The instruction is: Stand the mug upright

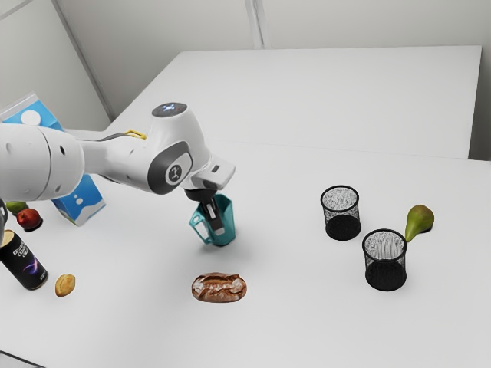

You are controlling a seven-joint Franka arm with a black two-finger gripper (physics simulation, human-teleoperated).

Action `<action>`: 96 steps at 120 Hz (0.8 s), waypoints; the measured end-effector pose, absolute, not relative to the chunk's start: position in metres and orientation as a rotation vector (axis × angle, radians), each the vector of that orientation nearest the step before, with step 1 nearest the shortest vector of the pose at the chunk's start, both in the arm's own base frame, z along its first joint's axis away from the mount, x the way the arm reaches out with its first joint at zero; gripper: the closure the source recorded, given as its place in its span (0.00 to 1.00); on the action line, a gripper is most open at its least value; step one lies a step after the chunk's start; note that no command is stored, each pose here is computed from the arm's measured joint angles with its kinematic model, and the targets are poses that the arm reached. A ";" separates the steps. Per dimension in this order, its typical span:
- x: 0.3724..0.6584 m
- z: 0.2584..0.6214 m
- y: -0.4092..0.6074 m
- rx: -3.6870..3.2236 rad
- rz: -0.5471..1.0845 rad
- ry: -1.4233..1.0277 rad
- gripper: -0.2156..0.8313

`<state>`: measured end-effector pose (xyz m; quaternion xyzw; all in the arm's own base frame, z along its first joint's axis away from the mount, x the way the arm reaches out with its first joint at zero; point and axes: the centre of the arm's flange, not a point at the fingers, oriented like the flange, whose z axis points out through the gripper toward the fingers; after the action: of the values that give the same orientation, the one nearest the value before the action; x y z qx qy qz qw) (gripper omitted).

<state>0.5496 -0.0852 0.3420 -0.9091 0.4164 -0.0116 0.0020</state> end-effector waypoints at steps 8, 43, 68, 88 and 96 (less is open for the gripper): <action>0.550 0.347 -0.087 -2.853 -0.050 1.297 0.58; 0.543 0.427 -0.097 -2.864 -0.145 1.201 0.34; 0.554 0.488 -0.107 -2.980 -0.148 0.938 0.26; 0.555 0.537 -0.106 -3.041 -0.127 0.761 0.23; 0.561 0.564 -0.101 -3.060 -0.143 0.690 0.22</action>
<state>0.5610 -0.1013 0.5642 -0.9745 0.2198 -0.0454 0.0009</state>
